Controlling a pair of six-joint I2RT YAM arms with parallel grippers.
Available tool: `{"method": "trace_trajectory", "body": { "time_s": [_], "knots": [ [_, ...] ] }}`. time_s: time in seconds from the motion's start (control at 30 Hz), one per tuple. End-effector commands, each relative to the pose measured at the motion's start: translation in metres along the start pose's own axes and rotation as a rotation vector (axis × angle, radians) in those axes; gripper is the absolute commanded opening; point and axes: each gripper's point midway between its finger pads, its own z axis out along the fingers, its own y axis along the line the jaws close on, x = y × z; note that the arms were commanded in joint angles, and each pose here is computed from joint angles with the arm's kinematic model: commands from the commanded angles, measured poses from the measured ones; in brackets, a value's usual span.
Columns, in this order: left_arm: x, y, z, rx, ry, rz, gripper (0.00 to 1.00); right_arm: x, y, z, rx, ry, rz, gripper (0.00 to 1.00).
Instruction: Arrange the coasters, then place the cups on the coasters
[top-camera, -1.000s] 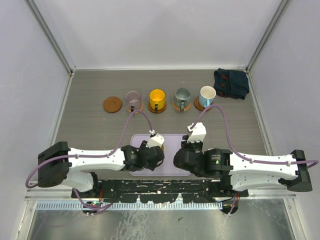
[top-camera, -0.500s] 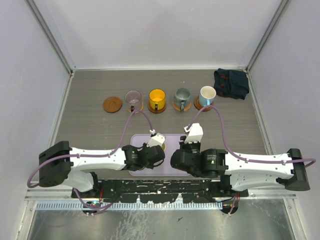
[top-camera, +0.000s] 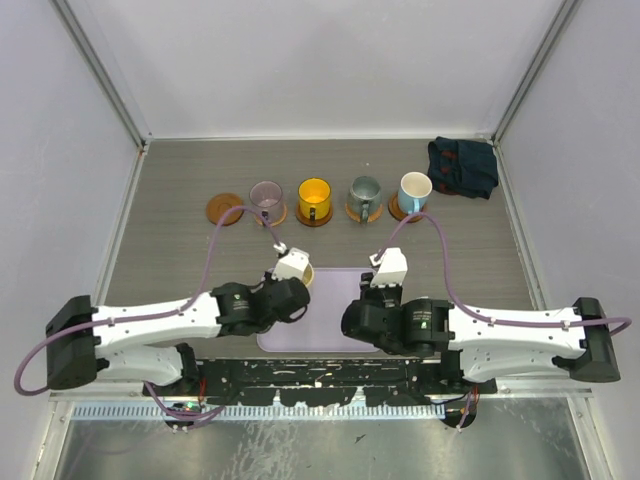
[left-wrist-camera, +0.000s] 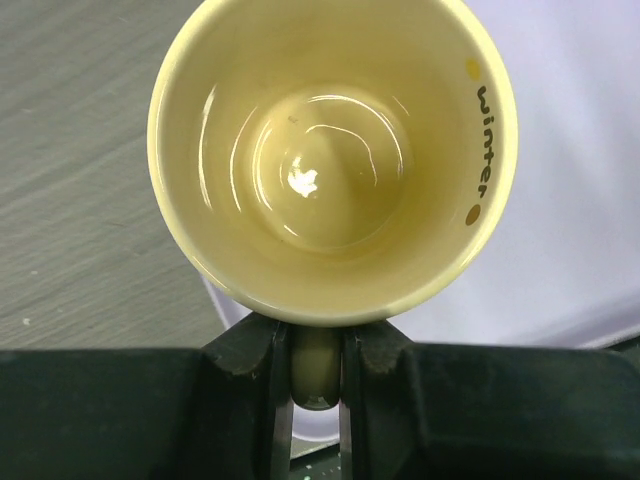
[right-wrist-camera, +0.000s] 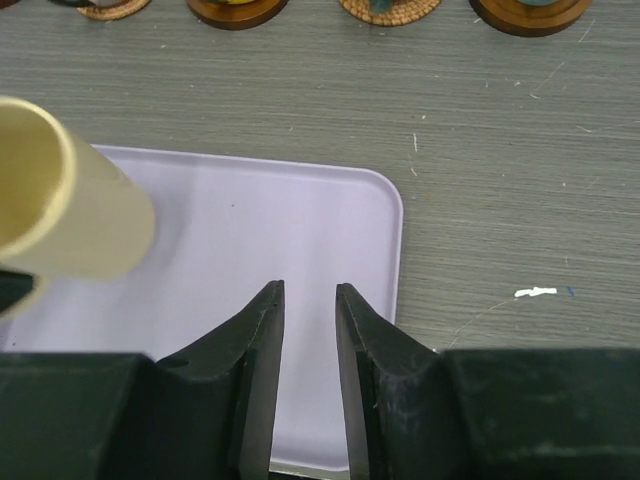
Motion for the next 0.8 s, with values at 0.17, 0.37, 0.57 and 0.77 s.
{"method": "trace_trajectory", "body": {
  "time_s": [0.17,0.37,0.57,0.77],
  "knots": [
    [-0.093,0.081,-0.024,-0.205,-0.299,-0.189,0.01,-0.014,-0.034,0.02,0.118,-0.038,0.086,0.34],
    [-0.108,0.133,-0.012,-0.32,-0.305,-0.264,0.02,-0.014,-0.044,0.04,0.132,-0.004,0.064,0.34],
    [-0.114,0.19,0.013,-0.357,-0.291,-0.385,0.02,-0.025,-0.058,0.065,0.142,0.018,0.076,0.34],
    [-0.137,0.237,0.039,-0.389,-0.311,-0.434,0.02,-0.032,-0.075,0.097,0.157,0.072,0.097,0.33]
  ]
}}
